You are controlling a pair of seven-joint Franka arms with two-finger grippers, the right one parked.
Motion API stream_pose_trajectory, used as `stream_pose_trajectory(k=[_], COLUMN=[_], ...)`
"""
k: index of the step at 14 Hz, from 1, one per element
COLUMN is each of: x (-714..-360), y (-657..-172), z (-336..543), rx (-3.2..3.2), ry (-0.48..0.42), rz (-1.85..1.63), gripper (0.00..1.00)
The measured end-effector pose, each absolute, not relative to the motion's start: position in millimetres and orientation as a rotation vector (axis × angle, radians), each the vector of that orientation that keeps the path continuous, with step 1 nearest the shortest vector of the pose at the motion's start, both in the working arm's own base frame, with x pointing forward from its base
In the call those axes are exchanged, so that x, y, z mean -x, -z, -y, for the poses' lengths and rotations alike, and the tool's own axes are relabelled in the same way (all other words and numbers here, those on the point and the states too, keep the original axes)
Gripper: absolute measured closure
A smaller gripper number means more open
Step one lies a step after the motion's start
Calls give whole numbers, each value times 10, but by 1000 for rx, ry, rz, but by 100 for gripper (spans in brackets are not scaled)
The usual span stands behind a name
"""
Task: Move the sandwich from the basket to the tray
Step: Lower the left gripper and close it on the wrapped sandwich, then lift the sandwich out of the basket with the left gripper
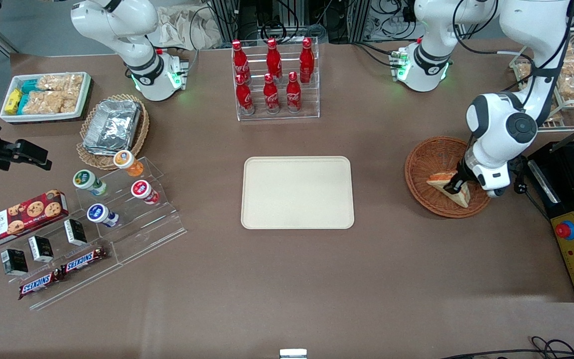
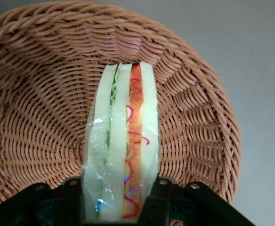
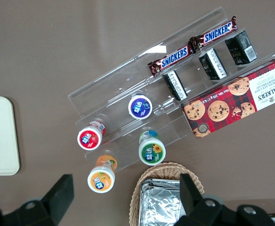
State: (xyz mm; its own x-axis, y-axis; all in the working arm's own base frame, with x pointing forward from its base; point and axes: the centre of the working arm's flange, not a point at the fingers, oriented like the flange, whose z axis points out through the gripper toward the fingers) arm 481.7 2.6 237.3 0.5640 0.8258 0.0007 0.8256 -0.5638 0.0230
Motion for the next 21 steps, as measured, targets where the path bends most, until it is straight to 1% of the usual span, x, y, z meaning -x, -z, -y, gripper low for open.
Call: stream_pose_trajectory(k=[1,3,4,6,9,11,12,15,18,21], x=[-4820,-4830,-4840,-4867,-4889,-4899,-4917,-5035,-5227,-5285], y=[-2376,-2391,-2408,-2489,-2746,-3000,-3159,-3771,-4670,-5548], z=[-26,-25,-25,-22,-9,-3,0,12,61,148], rx=[-2760,-2758,-2756,-2750,-2761,-2780,-2795,-2855,-2916,-2970], ry=[-19,-26,-33,-57,-94,-102,-92,-23,47,63], rz=[-1457,-1456,-1455,-1446,-1396,-1357,-1333,-1245,-1137,-994], gripper=[60,61,63,75,75,75,75,75,75,75])
